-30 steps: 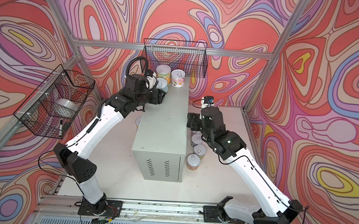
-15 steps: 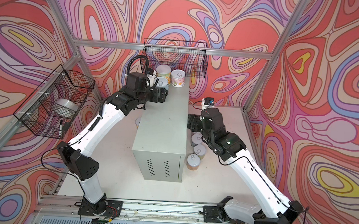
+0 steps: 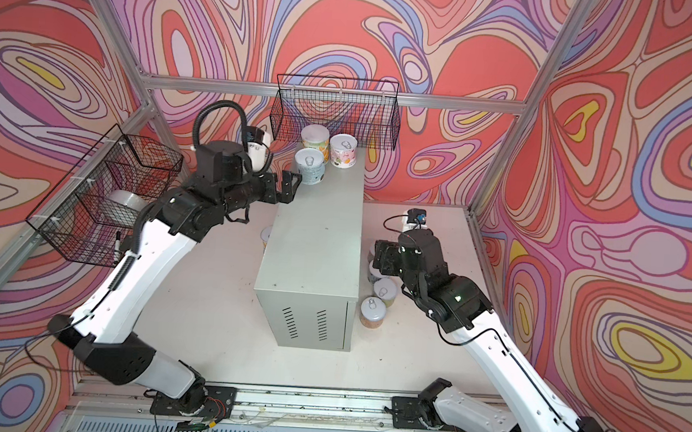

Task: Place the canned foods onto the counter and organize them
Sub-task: 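Withdraw the left gripper from the box top while the right gripper lowers, then lower both grippers toward the row of small cans beside the box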

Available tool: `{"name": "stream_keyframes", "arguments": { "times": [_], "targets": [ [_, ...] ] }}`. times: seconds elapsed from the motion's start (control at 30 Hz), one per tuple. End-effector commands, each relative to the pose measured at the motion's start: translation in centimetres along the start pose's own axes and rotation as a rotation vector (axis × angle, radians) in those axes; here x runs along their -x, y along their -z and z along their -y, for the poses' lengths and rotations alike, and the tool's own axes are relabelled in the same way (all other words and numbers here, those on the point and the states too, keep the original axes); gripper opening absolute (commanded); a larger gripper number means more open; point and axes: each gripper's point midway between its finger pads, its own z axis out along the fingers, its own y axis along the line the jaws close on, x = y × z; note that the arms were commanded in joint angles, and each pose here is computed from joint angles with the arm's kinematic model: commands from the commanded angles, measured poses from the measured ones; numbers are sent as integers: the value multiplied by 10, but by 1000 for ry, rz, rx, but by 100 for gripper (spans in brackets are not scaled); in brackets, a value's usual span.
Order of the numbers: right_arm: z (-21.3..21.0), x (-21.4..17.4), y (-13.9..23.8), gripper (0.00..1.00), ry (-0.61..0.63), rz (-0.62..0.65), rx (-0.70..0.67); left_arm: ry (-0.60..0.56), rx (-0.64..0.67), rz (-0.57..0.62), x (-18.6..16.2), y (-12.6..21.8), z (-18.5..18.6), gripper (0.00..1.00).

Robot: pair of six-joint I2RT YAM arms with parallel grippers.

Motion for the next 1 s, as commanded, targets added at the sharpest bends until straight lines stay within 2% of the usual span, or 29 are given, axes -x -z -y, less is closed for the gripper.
{"name": "stream_keyframes", "arguments": {
  "times": [0.0,0.2,0.37,0.7,0.97],
  "targets": [
    [19,-22,5,85,-24,-45,-55,-3,37,-8,-11,33,-11,100],
    [28,-59,-4,86,-34,-136,-72,5,118,-30,-37,88,-35,100],
    [30,-88,-16,86,-45,-202,-69,8,184,-71,-65,113,-53,100],
    [37,-132,-30,86,-97,-287,-75,74,244,-206,-137,119,-74,100],
    [41,-151,-35,87,-114,-325,-83,123,283,-223,-170,125,-87,100]
  ]
}}
